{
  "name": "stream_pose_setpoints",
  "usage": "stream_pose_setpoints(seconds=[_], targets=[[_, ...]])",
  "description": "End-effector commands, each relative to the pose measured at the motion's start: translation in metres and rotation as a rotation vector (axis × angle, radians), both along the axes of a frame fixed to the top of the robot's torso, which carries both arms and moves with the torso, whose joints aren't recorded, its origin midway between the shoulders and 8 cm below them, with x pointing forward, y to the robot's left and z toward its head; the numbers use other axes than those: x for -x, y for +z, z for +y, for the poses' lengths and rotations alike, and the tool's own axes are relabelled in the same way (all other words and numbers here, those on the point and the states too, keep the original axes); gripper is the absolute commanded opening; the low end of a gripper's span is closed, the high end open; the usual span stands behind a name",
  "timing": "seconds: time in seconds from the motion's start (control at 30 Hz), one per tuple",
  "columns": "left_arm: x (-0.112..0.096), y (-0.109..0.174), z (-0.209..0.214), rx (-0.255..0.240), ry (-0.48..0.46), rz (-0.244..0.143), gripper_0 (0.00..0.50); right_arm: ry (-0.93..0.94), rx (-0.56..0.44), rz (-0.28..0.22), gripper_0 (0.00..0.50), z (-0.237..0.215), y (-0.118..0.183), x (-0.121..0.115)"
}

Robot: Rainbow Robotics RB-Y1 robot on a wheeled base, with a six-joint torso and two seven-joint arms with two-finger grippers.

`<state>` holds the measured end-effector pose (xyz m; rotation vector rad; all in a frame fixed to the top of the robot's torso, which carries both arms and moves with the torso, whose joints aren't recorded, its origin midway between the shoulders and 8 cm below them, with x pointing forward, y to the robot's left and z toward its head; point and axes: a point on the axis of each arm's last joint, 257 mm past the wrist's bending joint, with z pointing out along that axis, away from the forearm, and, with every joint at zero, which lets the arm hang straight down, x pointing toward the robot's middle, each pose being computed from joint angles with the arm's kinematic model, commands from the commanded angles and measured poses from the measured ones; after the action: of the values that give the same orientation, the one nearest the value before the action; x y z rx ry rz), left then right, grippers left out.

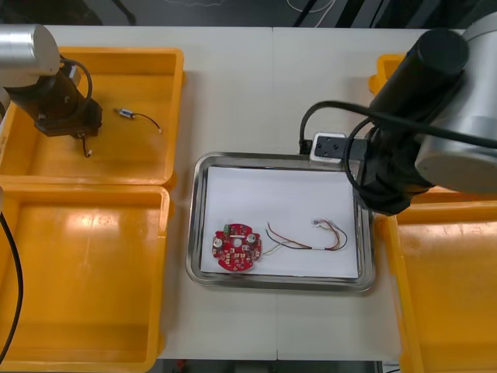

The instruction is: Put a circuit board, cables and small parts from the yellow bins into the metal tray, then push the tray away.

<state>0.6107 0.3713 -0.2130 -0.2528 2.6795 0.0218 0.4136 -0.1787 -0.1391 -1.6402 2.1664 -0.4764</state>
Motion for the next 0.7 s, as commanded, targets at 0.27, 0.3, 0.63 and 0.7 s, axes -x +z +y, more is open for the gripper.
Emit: stream_pose_setpoints(seconds=[0.27,0.3,0.63,0.7], targets=[[0.0,-0.006,-0.006,-0.061,-0.145,0.008,0.0,-0.252,-0.147,-0.066,0.5,-0.039,0.069,-0.046],[0.0,-0.005,-0.007,-0.06,-0.146,0.007,0.0,-0.273,-0.159,-0.067,0.5,-0.044,0.073,-0.05],[0.009,0.032,-0.02,-0.025,-0.151,0.018,0.0,-0.517,-0.283,-0.054,0.5,-0.105,0.1,-0.088],[0.015,0.044,-0.024,-0.026,-0.159,0.032,0.0,-0.584,-0.29,-0.067,0.5,-0.125,0.104,-0.095]])
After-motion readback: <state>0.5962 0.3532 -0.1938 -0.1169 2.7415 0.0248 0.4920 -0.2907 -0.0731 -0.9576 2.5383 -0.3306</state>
